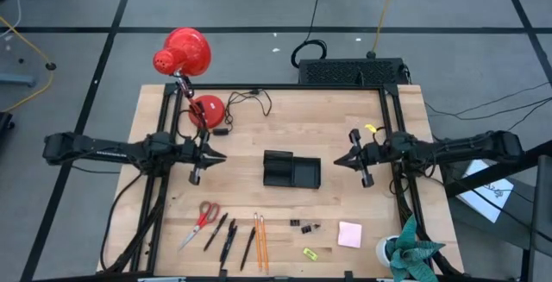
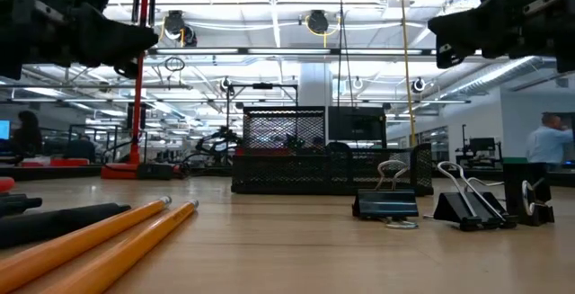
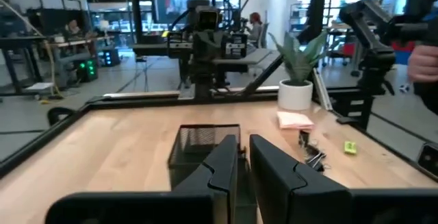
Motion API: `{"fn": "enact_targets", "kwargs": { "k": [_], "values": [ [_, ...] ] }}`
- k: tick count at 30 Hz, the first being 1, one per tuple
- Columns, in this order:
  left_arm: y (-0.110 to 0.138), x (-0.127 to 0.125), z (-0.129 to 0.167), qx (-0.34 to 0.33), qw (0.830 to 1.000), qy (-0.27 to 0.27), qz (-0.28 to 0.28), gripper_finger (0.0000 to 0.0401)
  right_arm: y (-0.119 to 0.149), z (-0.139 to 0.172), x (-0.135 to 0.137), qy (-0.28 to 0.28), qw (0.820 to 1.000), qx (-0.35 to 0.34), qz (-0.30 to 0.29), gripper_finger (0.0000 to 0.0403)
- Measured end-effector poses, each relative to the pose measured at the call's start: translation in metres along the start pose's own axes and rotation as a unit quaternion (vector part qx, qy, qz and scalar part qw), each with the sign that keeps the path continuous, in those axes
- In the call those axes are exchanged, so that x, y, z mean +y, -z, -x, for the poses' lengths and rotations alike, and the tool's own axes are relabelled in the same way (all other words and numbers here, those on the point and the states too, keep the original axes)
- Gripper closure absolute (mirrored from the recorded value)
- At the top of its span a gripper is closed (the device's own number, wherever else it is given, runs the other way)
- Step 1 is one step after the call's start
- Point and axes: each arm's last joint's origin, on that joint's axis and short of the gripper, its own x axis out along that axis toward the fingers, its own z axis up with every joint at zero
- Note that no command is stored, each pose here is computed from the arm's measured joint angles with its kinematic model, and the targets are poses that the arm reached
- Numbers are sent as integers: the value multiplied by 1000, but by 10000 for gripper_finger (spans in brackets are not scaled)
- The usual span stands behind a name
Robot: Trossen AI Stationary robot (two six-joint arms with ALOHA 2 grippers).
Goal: Pick and place office supplies into organizer
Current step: Put the black binder clip into the black desk organizer
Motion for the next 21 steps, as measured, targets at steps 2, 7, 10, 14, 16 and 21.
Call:
{"fn": "enact_targets", "kwargs": {
  "k": [2, 7, 10, 14, 16, 21],
  "values": [
    [0, -4, -4, -6, 1000, 10, 1, 355, 0, -3, 3, -11, 1000, -7, 3, 402],
    [-12, -13, -19, -6, 999, 43, -7, 355, -4, -11, 12, -45, 998, -32, 18, 402],
    [-21, -18, -31, 3, 999, 50, -8, 355, -13, -19, 17, -41, 998, -33, 25, 402],
    [-32, -25, -47, 29, 997, 72, -21, 355, -20, -36, 25, -31, 999, 18, 37, 402],
    [-34, -30, -54, 50, 995, 85, -22, 355, -22, -45, 29, -22, 998, 46, 42, 402],
    [-30, -40, -63, 67, 994, 85, 13, 355, -24, -64, 40, -8, 993, 94, 64, 402]
  ]
}}
